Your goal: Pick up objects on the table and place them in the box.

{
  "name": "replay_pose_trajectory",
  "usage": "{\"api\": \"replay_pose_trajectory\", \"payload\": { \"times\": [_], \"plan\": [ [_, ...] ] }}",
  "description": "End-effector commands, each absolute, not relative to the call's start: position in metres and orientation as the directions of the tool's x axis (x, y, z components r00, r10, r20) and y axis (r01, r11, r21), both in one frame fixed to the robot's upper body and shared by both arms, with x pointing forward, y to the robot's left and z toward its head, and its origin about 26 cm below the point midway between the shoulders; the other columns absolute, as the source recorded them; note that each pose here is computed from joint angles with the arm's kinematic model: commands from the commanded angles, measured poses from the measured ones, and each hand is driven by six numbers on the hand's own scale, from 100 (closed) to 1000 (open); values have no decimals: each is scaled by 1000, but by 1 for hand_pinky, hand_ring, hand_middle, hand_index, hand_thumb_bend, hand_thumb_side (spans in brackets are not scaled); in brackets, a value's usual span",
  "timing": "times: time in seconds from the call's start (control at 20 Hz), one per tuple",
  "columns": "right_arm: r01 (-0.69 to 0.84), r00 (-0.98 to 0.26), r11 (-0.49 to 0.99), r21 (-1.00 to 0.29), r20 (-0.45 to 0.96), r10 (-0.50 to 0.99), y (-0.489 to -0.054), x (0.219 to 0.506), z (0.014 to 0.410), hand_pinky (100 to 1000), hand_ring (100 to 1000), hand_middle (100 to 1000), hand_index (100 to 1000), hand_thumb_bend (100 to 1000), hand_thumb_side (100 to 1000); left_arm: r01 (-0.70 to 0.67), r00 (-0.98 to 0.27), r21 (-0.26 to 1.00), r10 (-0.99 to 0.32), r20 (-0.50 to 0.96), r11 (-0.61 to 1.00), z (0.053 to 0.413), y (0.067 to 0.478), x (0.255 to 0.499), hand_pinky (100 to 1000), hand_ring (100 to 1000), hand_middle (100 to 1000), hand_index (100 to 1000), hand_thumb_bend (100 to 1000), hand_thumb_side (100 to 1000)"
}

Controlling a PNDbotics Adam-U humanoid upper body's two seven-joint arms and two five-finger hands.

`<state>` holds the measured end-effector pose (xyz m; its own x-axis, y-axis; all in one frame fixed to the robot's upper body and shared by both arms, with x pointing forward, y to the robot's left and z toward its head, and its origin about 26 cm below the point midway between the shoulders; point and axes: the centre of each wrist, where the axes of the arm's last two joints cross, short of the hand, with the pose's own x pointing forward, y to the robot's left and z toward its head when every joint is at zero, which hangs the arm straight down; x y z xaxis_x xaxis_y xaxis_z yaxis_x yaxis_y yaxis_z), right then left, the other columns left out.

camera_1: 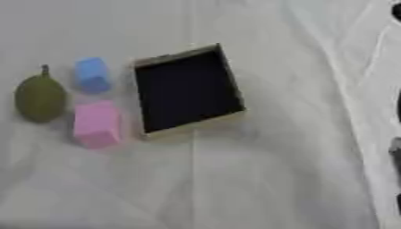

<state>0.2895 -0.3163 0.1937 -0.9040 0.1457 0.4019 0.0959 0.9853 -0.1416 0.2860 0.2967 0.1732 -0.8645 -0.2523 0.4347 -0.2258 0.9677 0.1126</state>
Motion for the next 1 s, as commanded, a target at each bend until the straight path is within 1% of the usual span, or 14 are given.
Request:
{"api": "replay_pose_trajectory", "payload": {
  "times": [0.05, 0.35, 0.5, 0.6, 0.7, 0.85, 0.9, 1.0],
  "plan": [
    [97, -912, 983, -157, 380, 151, -317, 287, 201, 872, 929, 656, 805, 100, 617, -230, -871, 120, -259, 418, 966, 178, 299, 284, 835, 737, 742, 860, 103, 594],
    [98, -912, 982, -158, 381, 153, -316, 287, 201, 872, 929, 656, 805, 100, 617, -231, -871, 129, -264, 414, 964, 179, 299, 284, 836, 738, 743, 861, 105, 589],
    [101, -911, 982, -161, 381, 157, -317, 286, 200, 872, 928, 656, 804, 100, 616, -253, -865, 169, -301, 401, 953, 182, 305, 283, 836, 738, 744, 863, 112, 568],
    [104, -910, 981, -165, 381, 160, -318, 286, 200, 872, 929, 656, 805, 100, 617, -291, -849, 227, -360, 386, 929, 185, 314, 281, 837, 739, 746, 865, 123, 550],
    [106, -909, 980, -168, 382, 164, -318, 286, 200, 872, 929, 656, 805, 100, 617, -346, -814, 308, -446, 371, 886, 187, 326, 277, 838, 741, 748, 867, 127, 539],
    [113, -907, 978, -174, 383, 173, -320, 285, 200, 872, 930, 656, 805, 100, 617, -420, -727, 448, -588, 354, 789, 189, 345, 268, 840, 745, 752, 870, 125, 538],
    [115, -907, 978, -176, 384, 176, -320, 285, 200, 872, 930, 656, 805, 100, 617, -436, -699, 484, -624, 349, 759, 190, 350, 266, 840, 746, 752, 871, 126, 541],
    [115, -906, 977, -182, 385, 178, -320, 285, 200, 872, 930, 655, 805, 100, 617, -437, -632, 573, -690, 352, 693, 191, 360, 261, 844, 754, 761, 878, 130, 582]
  ]
}}
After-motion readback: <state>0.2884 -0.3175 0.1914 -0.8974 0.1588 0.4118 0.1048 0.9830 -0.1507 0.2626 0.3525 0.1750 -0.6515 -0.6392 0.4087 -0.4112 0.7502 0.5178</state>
